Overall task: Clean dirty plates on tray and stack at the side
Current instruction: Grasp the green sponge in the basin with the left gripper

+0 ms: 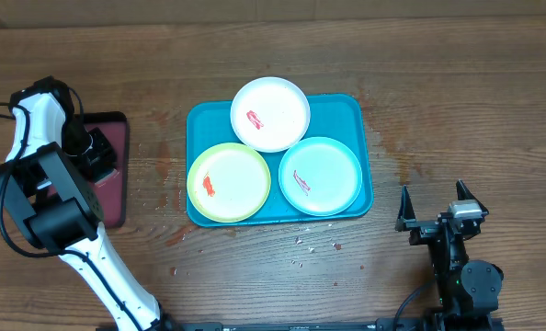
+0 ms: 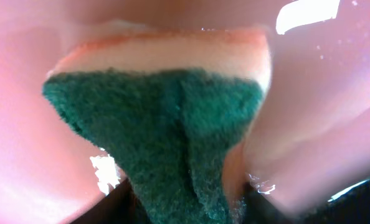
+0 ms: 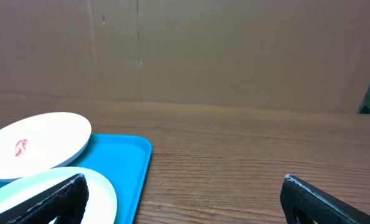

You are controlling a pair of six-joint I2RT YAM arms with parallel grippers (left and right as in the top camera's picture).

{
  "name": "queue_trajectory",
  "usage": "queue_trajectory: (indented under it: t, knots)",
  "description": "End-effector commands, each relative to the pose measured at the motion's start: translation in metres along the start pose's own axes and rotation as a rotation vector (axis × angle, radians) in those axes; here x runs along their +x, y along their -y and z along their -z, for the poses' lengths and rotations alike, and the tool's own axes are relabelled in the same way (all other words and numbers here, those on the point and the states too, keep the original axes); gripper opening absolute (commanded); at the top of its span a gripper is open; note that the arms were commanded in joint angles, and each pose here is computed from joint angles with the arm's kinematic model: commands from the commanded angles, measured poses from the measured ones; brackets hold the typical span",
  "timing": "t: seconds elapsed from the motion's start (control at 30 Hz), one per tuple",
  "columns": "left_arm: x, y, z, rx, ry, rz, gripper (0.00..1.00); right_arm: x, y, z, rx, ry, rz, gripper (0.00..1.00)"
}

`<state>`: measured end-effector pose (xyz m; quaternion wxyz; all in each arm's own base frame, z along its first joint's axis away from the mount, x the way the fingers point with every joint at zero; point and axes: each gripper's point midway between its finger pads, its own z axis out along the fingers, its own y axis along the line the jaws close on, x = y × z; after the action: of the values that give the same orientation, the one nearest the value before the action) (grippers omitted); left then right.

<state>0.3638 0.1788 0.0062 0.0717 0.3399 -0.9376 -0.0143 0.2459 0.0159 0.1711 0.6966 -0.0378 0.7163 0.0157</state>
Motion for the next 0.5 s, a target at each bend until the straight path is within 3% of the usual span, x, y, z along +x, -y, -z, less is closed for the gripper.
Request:
queue_trajectory:
  t: [0.0, 0.07, 0.2, 0.23, 0.27, 0.33, 0.37, 0.47]
  knots:
    - [0.0, -0.002, -0.006, -0.018, -0.014, -0.013, 0.23, 0.001, 0.0, 0.0, -0.001, 0.005, 0.001, 1.0]
    - [0.0, -0.002, -0.006, -0.018, -0.016, -0.013, 0.04, 0.001, 0.0, 0.0, -0.001, 0.006, 0.001, 1.0]
    - [-0.001, -0.002, -0.006, -0.018, -0.013, -0.013, 0.04, 0.001, 0.0, 0.0, -0.001, 0.006, 0.001, 1.0]
    - [-0.002, -0.002, -0.006, -0.018, -0.007, -0.014, 0.09, 0.001, 0.0, 0.0, 0.0, 0.005, 0.001, 1.0]
    - [-0.003, -0.002, -0.006, -0.02, -0.001, -0.013, 0.27, 0.001, 0.0, 0.0, -0.001, 0.006, 0.001, 1.0]
    - [-0.007, -0.003, -0.006, -0.025, 0.016, -0.012, 0.84, 0.001, 0.0, 0.0, -0.001, 0.006, 0.001, 1.0]
    - [-0.01, -0.003, -0.006, -0.028, 0.025, -0.012, 1.0, 0.001, 0.0, 0.0, -0.001, 0.005, 0.001, 1.0]
    - [-0.016, -0.003, -0.005, -0.033, 0.054, -0.01, 1.0, 0.001, 0.0, 0.0, -0.001, 0.005, 0.001, 1.0]
